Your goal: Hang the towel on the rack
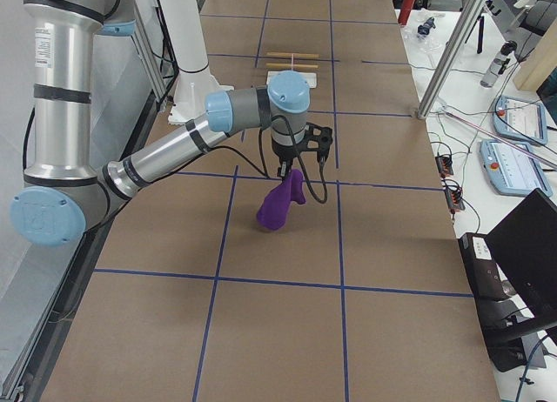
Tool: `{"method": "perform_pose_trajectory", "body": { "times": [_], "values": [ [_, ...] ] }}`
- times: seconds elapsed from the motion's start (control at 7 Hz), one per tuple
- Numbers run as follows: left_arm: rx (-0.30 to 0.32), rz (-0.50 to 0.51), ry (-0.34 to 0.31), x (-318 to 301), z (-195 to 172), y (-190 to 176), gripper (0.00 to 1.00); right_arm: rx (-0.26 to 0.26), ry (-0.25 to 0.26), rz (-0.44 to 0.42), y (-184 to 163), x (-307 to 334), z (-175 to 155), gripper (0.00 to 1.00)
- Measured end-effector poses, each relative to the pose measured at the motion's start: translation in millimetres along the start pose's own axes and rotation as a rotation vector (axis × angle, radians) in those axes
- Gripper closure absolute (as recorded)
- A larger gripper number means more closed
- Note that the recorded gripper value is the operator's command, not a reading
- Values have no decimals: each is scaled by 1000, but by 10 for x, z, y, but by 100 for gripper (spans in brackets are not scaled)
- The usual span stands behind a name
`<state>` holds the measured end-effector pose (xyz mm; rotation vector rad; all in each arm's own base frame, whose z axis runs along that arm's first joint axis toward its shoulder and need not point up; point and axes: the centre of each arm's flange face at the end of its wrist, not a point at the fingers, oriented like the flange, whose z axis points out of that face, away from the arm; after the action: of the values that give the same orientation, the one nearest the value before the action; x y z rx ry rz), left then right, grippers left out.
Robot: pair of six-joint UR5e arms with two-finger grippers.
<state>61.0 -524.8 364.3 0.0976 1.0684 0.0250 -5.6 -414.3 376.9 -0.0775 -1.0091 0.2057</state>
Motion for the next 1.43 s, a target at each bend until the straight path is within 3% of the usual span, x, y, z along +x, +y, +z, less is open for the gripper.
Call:
{"method": "perform_pose_trajectory", "body": {
  "times": [0.14, 0.43, 0.71, 1.0, 1.43],
  "values": [
    [0, -71, 31, 402, 111, 12, 11, -5, -50, 72, 34, -657, -62, 100],
    [-42, -267, 107, 1302, 466, -5, 9, -49, -116, 227, 242, -2127, -32, 100],
    [-113, -442, 188, 2165, 844, -10, 5, -78, -138, 305, 621, -3173, 123, 100],
    [-192, -575, 228, 2748, 1109, 65, 1, -97, -180, 265, 758, -3717, 218, 100],
    [-305, -721, 253, 3505, 1462, 127, 2, -87, -267, 155, 588, -4035, 380, 100]
  ]
}}
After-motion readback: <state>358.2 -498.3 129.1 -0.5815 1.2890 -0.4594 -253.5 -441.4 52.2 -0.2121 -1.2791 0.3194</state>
